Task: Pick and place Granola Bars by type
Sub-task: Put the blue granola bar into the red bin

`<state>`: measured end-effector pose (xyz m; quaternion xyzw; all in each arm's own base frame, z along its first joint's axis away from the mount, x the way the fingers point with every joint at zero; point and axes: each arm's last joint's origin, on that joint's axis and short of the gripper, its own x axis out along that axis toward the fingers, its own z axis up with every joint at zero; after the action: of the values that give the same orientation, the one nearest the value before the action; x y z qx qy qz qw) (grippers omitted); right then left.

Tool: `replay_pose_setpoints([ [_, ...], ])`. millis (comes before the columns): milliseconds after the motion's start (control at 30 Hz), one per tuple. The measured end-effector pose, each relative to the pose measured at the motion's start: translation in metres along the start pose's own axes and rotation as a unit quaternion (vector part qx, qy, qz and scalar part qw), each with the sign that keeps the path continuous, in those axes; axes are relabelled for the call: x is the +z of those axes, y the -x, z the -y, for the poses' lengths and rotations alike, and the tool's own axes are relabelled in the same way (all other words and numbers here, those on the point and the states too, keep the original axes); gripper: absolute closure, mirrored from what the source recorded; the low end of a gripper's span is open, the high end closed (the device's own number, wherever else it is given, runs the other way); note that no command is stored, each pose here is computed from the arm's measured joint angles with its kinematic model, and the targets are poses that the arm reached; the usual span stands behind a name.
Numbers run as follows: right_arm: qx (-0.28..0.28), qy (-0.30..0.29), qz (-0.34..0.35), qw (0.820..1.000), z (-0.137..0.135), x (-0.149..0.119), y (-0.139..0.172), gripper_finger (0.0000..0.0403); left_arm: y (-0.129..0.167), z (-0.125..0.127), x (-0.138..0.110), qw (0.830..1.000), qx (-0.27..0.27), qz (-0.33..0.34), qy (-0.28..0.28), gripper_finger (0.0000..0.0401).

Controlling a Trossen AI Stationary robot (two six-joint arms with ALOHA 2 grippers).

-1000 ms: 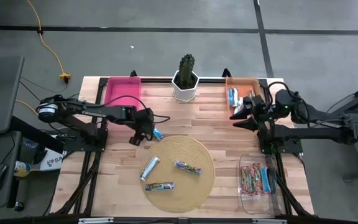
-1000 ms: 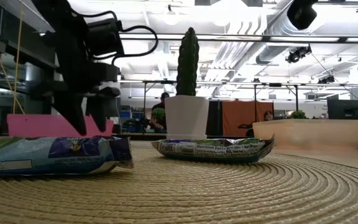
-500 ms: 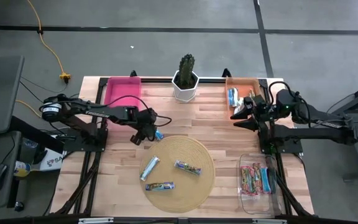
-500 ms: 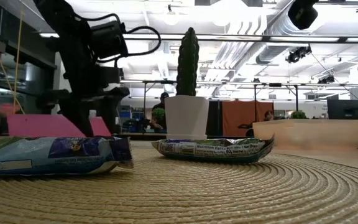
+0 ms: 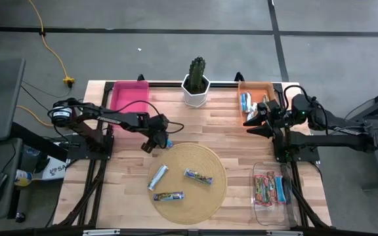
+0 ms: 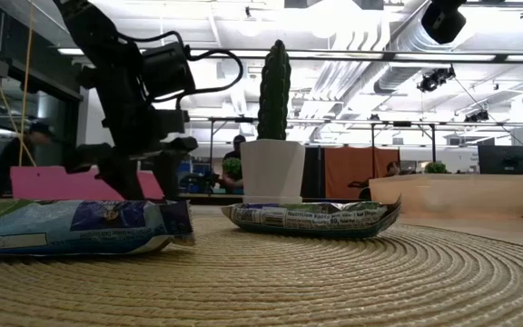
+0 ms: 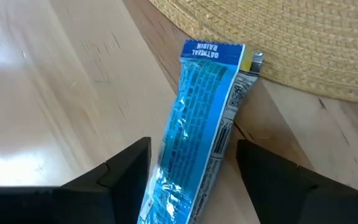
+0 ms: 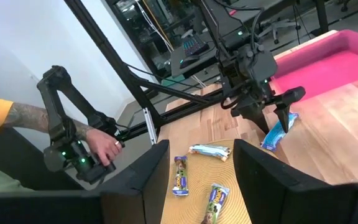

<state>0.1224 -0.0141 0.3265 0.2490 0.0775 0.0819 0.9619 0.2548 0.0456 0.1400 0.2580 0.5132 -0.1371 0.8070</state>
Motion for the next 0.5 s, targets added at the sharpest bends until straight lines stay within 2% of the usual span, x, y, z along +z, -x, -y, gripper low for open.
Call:
replay_pose_setpoints([
  [233, 0.000, 0.000, 0.000, 1.000, 0.000, 0.000, 0.000, 0.0242, 0.000, -0.010, -0.011, 0.999, -0.005, 0.005, 0.044, 0.0235],
  [500, 0.000, 0.000, 0.000, 1.000, 0.000, 0.000, 0.000, 0.0242, 0.000, -0.011, -0.012, 0.999, -0.001, 0.001, 0.048, 0.0301],
])
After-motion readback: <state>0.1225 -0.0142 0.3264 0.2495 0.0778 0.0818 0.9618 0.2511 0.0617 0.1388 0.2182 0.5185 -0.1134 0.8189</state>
